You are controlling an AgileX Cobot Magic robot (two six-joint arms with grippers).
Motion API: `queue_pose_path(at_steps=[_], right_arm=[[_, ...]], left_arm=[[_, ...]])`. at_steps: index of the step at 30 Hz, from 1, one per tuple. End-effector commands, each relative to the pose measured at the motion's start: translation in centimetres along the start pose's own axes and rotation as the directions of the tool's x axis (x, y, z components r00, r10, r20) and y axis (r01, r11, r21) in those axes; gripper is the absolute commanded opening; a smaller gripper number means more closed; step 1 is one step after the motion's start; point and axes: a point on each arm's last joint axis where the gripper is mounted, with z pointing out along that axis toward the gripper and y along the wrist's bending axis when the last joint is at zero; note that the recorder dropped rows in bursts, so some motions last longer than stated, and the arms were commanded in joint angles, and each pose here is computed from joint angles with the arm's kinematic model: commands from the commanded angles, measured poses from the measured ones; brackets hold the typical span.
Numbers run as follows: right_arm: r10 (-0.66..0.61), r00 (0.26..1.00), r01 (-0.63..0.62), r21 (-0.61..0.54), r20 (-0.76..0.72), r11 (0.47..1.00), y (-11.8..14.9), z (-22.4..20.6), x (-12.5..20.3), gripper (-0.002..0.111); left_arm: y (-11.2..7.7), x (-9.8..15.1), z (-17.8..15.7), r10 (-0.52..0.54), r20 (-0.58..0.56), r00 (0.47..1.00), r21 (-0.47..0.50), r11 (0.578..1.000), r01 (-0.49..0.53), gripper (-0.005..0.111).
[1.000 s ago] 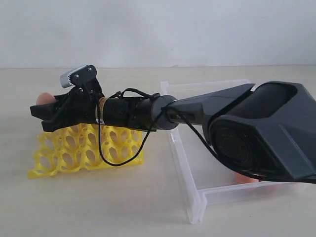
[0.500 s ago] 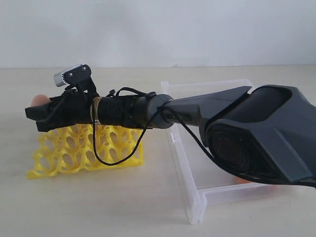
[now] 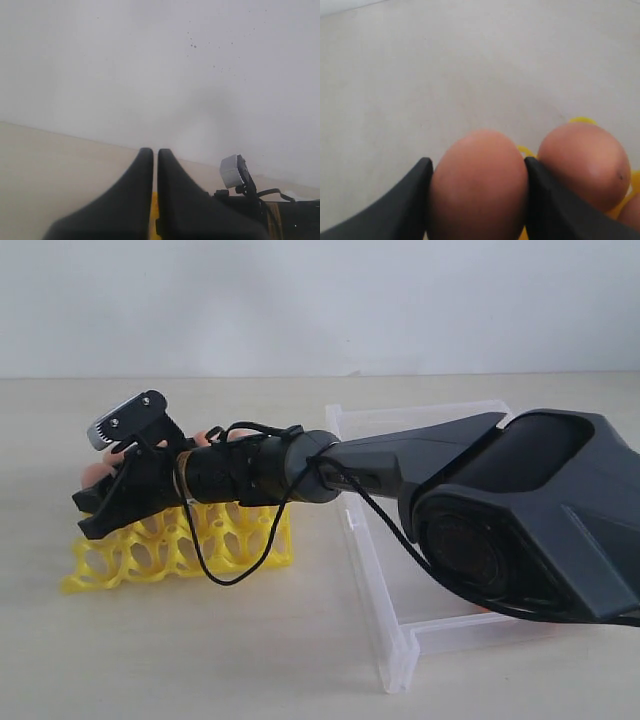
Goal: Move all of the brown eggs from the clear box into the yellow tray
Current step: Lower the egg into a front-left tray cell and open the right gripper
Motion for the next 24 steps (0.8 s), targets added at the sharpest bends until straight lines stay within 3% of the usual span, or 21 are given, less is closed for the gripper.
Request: queue_pose_path(at_steps=[1,19,22,24], right_arm=[[-0.008,1.000,0.009,0.043,-0.007,0.999,-0.34,-0.22,-0.52,0.000],[0.046,0.999,-0.047,0.026,0.014,0.999,-0.19,-0.22,-0.70,0.000],[0.072,0.997,-0.072,0.026,0.014,0.997,-0.19,-0.22,-0.70,0.008],[0.084,0.996,-0.085,0.034,0.012,0.996,-0.27,-0.22,-0.66,0.023]], left_arm=[[-0.05,-0.10,-0.03,0.005,0.004,1.000,0.005,1.000,-0.006,0.004],[-0.05,-0.10,-0.03,0.005,0.004,1.000,0.005,1.000,-0.006,0.004],[-0.05,-0.10,-0.03,0.005,0.004,1.000,0.005,1.000,-0.006,0.004],[-0.05,-0.10,-0.03,0.005,0.004,1.000,0.005,1.000,-0.006,0.004]])
